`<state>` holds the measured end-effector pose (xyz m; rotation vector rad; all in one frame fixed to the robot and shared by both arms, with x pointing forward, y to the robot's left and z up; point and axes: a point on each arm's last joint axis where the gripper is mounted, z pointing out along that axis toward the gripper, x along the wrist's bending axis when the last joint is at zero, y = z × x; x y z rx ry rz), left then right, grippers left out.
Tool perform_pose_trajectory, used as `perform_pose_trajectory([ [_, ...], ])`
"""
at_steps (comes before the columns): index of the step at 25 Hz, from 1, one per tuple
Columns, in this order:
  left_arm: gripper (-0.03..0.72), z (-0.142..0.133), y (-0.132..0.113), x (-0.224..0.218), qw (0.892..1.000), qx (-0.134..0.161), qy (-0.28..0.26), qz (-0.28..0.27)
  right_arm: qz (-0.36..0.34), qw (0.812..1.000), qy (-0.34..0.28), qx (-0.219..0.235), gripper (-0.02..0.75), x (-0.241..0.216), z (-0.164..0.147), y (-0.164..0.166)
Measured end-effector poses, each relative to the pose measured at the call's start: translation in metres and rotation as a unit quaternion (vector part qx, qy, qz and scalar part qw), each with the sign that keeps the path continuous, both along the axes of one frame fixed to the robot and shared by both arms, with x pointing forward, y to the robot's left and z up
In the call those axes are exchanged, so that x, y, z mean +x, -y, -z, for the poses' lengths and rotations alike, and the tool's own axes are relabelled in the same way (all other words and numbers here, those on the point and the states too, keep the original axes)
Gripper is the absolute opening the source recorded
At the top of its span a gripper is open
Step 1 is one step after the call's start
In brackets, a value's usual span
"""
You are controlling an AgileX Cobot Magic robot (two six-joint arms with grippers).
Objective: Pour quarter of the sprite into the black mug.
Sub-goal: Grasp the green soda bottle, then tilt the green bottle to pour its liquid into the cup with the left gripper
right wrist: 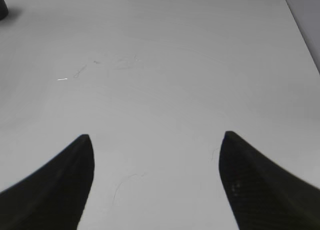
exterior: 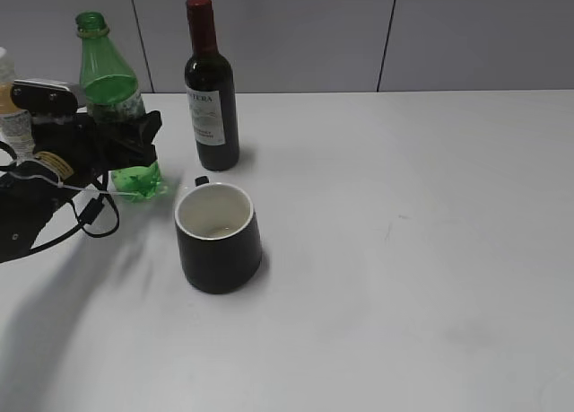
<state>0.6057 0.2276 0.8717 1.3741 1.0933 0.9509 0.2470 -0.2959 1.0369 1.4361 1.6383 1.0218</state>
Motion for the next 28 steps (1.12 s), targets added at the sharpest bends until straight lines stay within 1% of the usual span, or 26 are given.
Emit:
perform_pose_trajectory([
  [4, 0.473, 0.0, 0.002, 0.0, 1.0, -0.002, -0.001, -0.01, 0.0, 1.0, 0.0, 0.0, 0.59, 0.0, 0.0, 0.0],
  [7, 0.473, 0.0, 0.004, -0.001, 0.999, 0.016, 0.003, -0.027, 0.0, 1.0, 0.0, 0.0, 0.59, 0.0, 0.0, 0.0],
  [13, 0.473, -0.01, 0.011, -0.013, 0.995, 0.094, -0.004, -0.043, 0.0, 1.0, 0.0, 0.0, 0.59, 0.0, 0.0, 0.0],
  [17, 0.473, -0.027, 0.008, -0.033, 0.989, 0.131, 0.0, -0.071, 0.0, 1.0, 0.0, 0.0, 0.59, 0.0, 0.0, 0.0],
  [21, 0.473, -0.039, 0.005, -0.055, 0.984, 0.154, 0.001, -0.086, 0.0, 1.0, 0.0, 0.0, 0.59, 0.0, 0.0, 0.0],
  [25, 0.473, -0.048, 0.005, -0.075, 0.977, 0.191, 0.002, -0.096, 0.0, 1.0, 0.0, 0.0, 0.59, 0.0, 0.0, 0.0],
  [28, 0.473, -0.051, 0.009, -0.09, 0.969, 0.226, 0.0, -0.096, 0.0, 1.0, 0.0, 0.0, 0.59, 0.0, 0.0, 0.0],
])
